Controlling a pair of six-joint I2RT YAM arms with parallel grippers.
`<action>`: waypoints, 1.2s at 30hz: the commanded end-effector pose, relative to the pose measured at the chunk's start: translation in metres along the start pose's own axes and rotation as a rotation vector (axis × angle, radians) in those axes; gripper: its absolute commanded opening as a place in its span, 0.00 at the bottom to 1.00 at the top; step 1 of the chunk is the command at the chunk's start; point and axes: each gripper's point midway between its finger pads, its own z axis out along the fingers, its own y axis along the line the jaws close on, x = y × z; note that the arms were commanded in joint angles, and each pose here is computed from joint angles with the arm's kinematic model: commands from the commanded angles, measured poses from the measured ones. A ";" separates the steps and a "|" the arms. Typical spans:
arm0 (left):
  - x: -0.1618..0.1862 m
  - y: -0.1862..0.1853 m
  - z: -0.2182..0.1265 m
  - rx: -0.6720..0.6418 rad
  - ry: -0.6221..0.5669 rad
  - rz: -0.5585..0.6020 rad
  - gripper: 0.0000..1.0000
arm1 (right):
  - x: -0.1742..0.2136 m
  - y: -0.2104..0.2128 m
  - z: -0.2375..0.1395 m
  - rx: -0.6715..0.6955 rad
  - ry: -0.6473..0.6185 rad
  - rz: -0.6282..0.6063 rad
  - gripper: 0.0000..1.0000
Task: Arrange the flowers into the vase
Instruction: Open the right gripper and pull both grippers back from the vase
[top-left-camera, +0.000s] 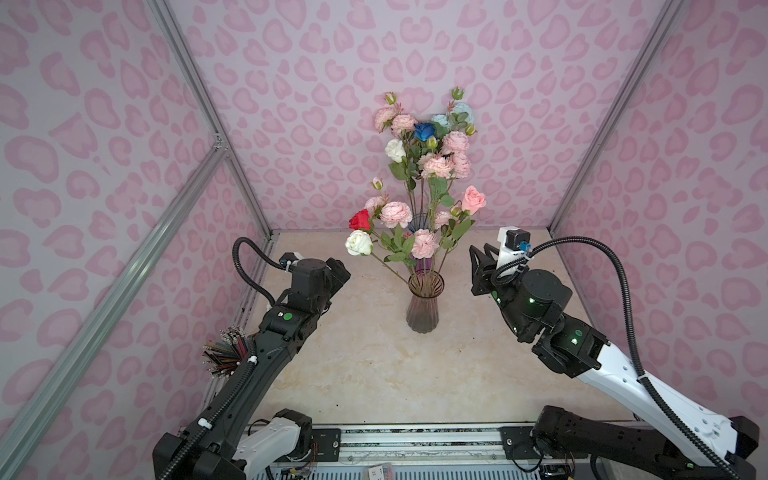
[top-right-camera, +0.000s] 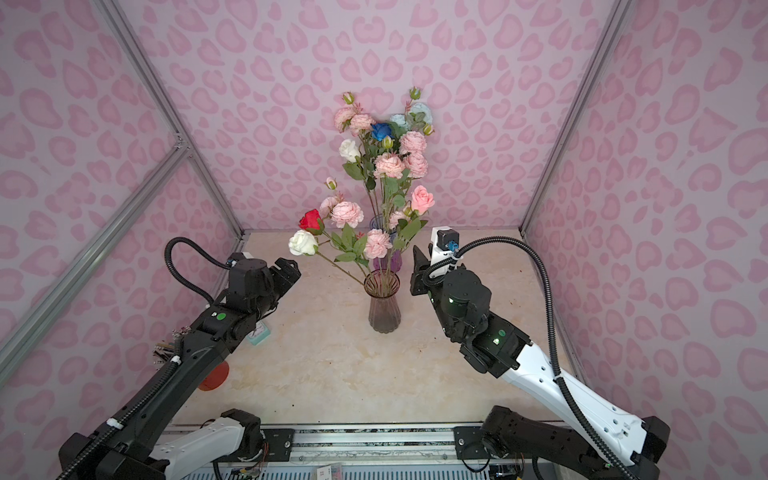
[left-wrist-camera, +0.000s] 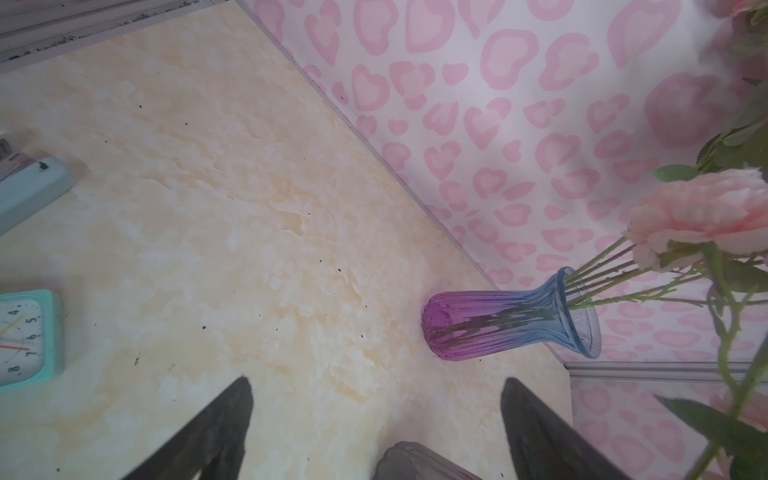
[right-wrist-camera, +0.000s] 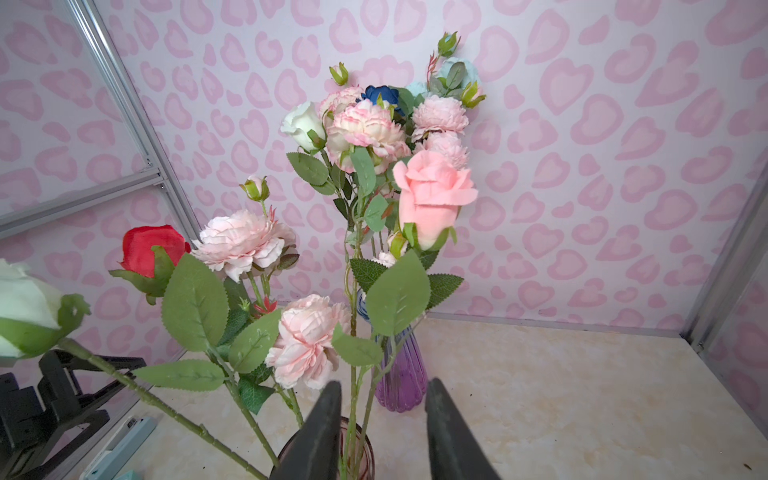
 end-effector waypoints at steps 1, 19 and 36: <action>-0.009 -0.027 -0.002 0.095 -0.008 0.124 0.95 | -0.003 -0.020 -0.012 0.066 -0.020 -0.007 0.40; -0.038 0.062 -0.068 -0.145 -0.294 0.109 0.98 | 0.027 -0.072 -0.057 0.111 -0.055 0.019 0.99; -0.007 0.074 -0.041 -0.219 -0.131 0.374 0.98 | 0.079 -0.084 -0.042 0.188 -0.045 0.018 0.99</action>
